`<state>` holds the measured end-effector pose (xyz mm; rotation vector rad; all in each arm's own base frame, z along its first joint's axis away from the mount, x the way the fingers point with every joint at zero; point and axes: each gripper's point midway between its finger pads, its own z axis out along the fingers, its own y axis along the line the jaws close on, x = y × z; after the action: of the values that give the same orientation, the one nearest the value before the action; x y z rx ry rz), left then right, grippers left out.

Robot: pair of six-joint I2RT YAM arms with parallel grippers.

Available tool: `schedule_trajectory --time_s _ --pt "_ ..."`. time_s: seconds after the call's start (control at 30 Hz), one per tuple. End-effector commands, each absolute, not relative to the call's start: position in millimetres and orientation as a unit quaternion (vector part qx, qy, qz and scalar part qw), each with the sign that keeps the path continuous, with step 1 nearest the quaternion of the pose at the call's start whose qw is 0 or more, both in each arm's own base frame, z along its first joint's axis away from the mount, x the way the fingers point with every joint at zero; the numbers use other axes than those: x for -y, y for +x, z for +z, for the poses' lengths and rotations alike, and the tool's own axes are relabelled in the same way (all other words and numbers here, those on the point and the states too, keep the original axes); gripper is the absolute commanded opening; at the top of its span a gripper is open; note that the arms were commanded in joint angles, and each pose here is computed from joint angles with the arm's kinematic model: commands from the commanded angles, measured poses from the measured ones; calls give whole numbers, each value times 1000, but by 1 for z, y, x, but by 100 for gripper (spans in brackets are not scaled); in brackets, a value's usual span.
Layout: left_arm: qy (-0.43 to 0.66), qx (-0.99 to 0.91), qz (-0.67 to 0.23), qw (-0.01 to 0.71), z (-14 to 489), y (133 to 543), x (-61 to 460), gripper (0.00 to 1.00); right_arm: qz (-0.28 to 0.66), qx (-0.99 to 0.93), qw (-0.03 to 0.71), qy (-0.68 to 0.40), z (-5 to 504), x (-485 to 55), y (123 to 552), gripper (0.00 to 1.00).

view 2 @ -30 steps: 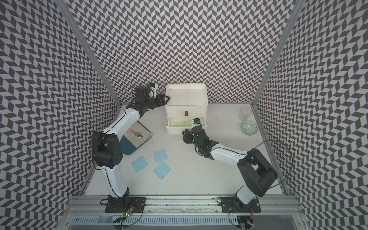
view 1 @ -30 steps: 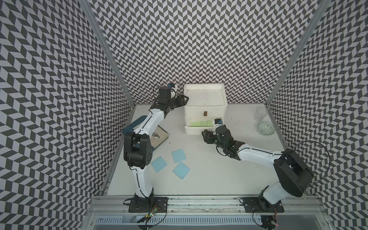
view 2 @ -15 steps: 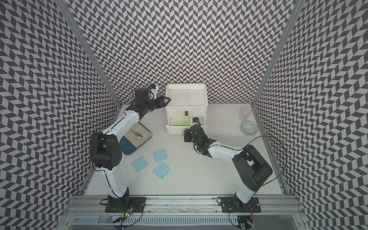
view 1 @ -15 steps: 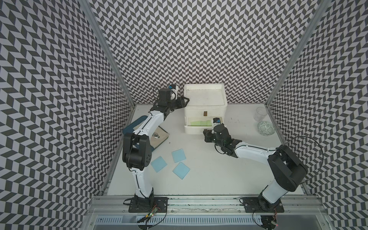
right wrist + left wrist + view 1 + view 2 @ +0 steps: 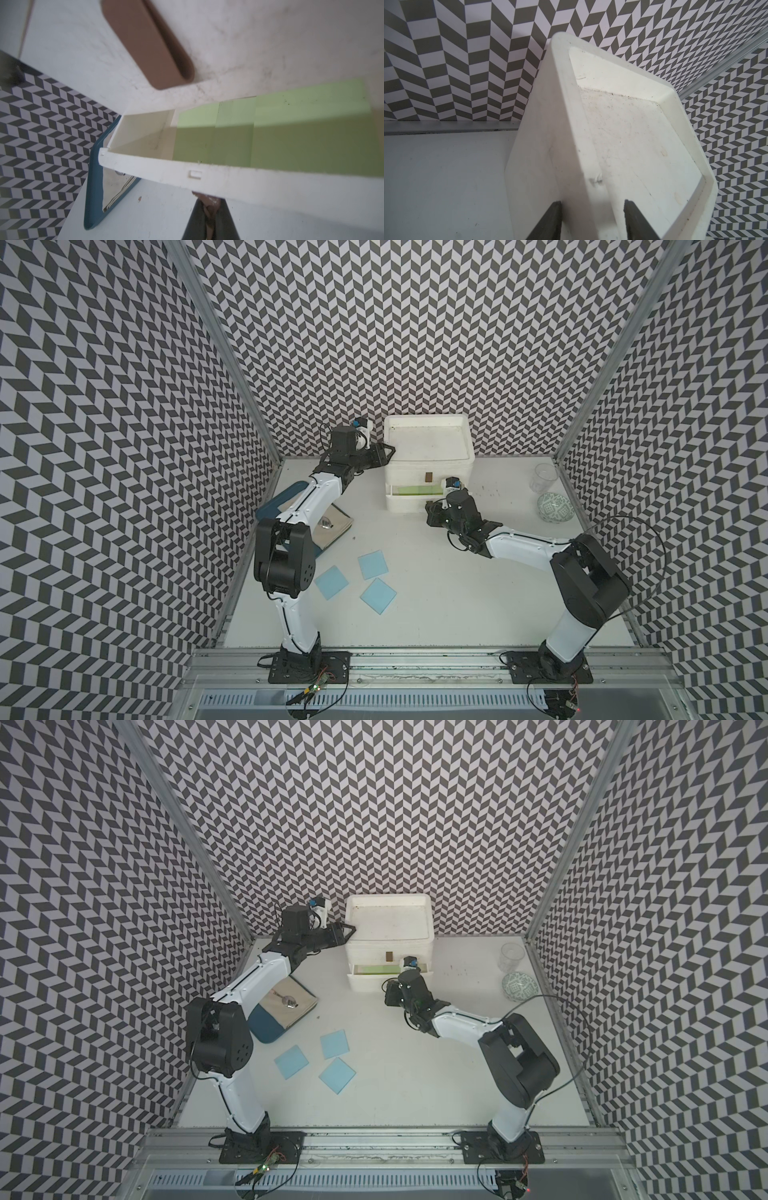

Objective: Please put the sticky notes in the drawer by color
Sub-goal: Close the drawer in the storage box.

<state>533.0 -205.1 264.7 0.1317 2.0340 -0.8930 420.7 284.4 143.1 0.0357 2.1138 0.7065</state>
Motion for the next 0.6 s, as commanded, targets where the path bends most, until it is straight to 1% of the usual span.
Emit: schedule_trajectory --time_s 0.0,0.43,0.57 --pt "76 -838 -373 391 241 507 224 49 332 -788 517 41 191 -287 448 12" --pt "78 -831 -394 385 245 501 230 44 310 -729 602 96 205 -265 479 13" --pt "76 -826 -395 395 251 497 230 41 312 -727 603 105 201 -260 490 15"
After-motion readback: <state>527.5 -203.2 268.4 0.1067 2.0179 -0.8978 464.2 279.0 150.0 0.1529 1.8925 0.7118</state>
